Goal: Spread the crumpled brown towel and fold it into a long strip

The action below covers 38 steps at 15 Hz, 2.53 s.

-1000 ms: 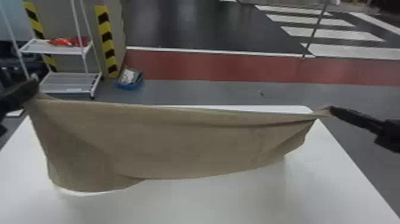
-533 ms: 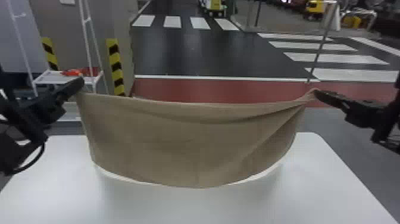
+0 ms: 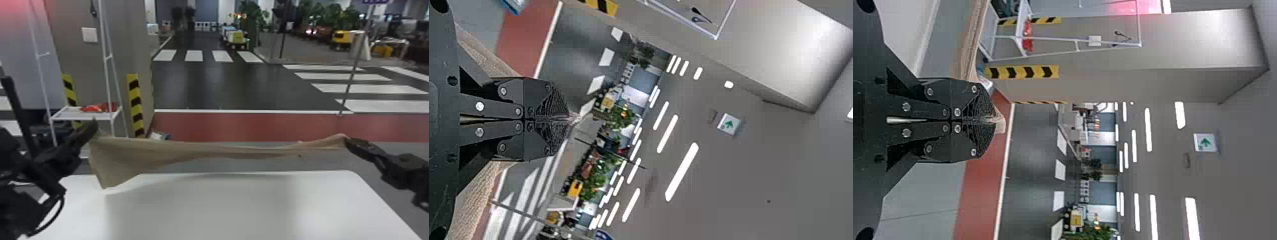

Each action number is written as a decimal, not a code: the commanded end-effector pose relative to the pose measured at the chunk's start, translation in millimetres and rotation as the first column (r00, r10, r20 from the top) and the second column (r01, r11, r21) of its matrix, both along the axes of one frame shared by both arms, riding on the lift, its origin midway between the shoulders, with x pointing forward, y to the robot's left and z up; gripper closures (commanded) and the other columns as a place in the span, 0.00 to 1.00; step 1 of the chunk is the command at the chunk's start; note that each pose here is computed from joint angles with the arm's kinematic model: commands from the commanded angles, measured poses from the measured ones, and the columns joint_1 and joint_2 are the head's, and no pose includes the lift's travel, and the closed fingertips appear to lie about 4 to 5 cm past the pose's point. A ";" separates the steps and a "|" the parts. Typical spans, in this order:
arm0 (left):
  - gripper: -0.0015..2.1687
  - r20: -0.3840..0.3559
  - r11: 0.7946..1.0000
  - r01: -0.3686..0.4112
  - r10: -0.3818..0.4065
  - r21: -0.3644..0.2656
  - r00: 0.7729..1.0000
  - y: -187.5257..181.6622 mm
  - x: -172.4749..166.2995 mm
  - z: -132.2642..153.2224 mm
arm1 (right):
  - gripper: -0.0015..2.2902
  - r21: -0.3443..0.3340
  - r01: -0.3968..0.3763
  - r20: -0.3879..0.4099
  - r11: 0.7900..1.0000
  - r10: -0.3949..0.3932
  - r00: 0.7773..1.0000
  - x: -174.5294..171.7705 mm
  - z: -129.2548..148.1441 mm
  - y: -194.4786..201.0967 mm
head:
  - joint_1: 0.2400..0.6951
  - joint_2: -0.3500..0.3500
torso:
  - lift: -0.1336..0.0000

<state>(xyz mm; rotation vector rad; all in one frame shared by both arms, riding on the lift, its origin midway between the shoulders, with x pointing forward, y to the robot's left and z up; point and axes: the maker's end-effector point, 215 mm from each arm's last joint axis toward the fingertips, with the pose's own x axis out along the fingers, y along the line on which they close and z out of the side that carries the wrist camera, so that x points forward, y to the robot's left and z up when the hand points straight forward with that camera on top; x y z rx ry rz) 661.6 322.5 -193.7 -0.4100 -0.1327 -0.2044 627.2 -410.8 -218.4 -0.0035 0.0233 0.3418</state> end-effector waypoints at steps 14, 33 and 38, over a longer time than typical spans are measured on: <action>0.66 -0.353 0.974 -0.116 0.180 0.196 0.918 -5.8 -233.1 -145.5 | 0.65 0.162 -0.035 -0.290 0.986 0.082 0.953 -220.7 -116.2 -55.1 | 1.00 0.22 | 0.07; 0.66 -0.427 0.941 -0.134 0.264 0.310 0.865 -5.9 -138.2 -199.7 | 0.64 0.082 0.067 -0.384 0.994 -0.030 0.923 -46.0 -172.3 -26.2 | 1.00 0.30 | 0.07; 0.52 -0.455 0.943 -0.120 0.259 0.311 0.852 -11.5 -130.8 -218.7 | 0.54 -0.013 0.062 -0.348 0.998 -0.062 0.935 -32.4 -186.0 -16.2 | 1.00 0.33 | 0.07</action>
